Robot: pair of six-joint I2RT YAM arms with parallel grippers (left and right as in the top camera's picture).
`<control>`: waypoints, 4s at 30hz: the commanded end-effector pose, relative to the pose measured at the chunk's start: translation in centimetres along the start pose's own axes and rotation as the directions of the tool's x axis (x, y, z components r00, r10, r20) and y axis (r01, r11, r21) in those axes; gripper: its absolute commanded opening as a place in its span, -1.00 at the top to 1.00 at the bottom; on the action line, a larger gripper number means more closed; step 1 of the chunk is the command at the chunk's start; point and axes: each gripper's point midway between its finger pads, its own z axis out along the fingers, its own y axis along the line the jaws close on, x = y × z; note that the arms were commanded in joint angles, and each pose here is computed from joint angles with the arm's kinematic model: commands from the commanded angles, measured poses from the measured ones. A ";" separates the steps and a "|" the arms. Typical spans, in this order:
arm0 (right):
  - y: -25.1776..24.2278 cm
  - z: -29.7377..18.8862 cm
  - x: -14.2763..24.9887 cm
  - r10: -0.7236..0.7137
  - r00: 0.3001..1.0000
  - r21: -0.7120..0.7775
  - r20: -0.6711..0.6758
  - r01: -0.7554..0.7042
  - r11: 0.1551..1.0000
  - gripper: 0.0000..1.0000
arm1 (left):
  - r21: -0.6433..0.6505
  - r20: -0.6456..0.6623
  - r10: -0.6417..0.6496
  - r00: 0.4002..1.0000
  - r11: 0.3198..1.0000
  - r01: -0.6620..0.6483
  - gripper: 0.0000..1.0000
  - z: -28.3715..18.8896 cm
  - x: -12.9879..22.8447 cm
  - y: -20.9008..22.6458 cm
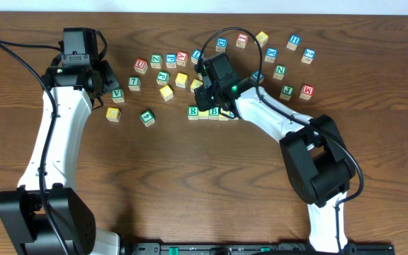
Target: Spell out ROBOT
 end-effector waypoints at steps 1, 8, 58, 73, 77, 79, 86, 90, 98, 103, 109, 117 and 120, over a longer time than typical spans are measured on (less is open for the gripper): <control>1.2 0.4 0.4 -0.012 1.000 -0.015 -0.015 0.012 1.000 0.97 | -0.003 0.003 -0.017 1.000 1.000 0.017 -0.13 -0.1 -0.2 0.1; 0.9 0.6 1.1 0.005 0.999 0.014 -0.034 -0.005 1.000 0.97 | -0.003 0.002 -0.016 1.000 1.000 0.016 -0.13 -0.1 -0.2 0.1; -3.1 0.4 0.6 0.134 0.991 0.099 -0.015 -0.131 0.986 0.98 | -0.007 -0.005 -0.015 1.000 1.000 0.015 -0.13 0.0 0.0 0.2; -3.2 0.3 2.4 0.123 0.988 0.103 -0.091 -0.114 0.988 0.98 | -0.007 -0.005 -0.015 1.000 1.000 0.015 -0.13 0.0 0.0 0.2; -3.0 0.3 2.4 0.109 0.989 0.095 -0.095 -0.100 0.990 0.98 | -0.007 -0.005 -0.015 1.000 1.000 0.015 -0.13 0.0 0.0 0.2; -3.0 0.3 2.5 0.107 0.990 0.094 -0.095 -0.098 0.991 0.98 | -0.007 -0.005 -0.015 1.000 1.000 0.015 -0.13 0.0 0.0 0.2; -2.7 0.3 2.6 0.090 0.990 0.080 -0.105 -0.081 0.993 0.98 | -0.007 -0.005 -0.015 1.000 1.000 0.015 -0.13 0.0 0.0 0.2; -2.7 0.3 2.6 0.089 0.990 0.079 -0.105 -0.081 0.994 0.98 | -0.007 -0.005 -0.015 1.000 1.000 0.015 -0.13 0.0 0.0 0.2; -2.5 0.4 2.7 0.073 0.991 0.070 -0.108 -0.065 0.995 0.98 | -0.007 -0.005 -0.015 1.000 1.000 0.015 -0.13 0.0 0.0 0.2; -2.3 0.4 2.7 0.067 0.991 0.065 -0.111 -0.061 0.996 0.98 | -0.007 -0.005 -0.015 1.000 1.000 0.015 -0.13 0.0 0.0 0.2; -2.3 0.4 2.8 0.068 0.991 0.065 -0.115 -0.061 0.996 0.98 | -0.007 -0.005 -0.015 1.000 1.000 0.015 -0.13 0.0 0.0 0.2; -2.3 0.3 2.9 0.068 0.990 0.063 -0.121 -0.061 0.996 0.98 | -0.007 -0.005 -0.015 1.000 1.000 0.015 -0.13 0.0 0.0 0.2; -2.3 0.4 2.6 0.050 0.993 0.059 -0.108 -0.044 0.997 0.97 | -0.007 -0.005 -0.015 1.000 1.000 0.015 -0.13 0.0 0.0 0.2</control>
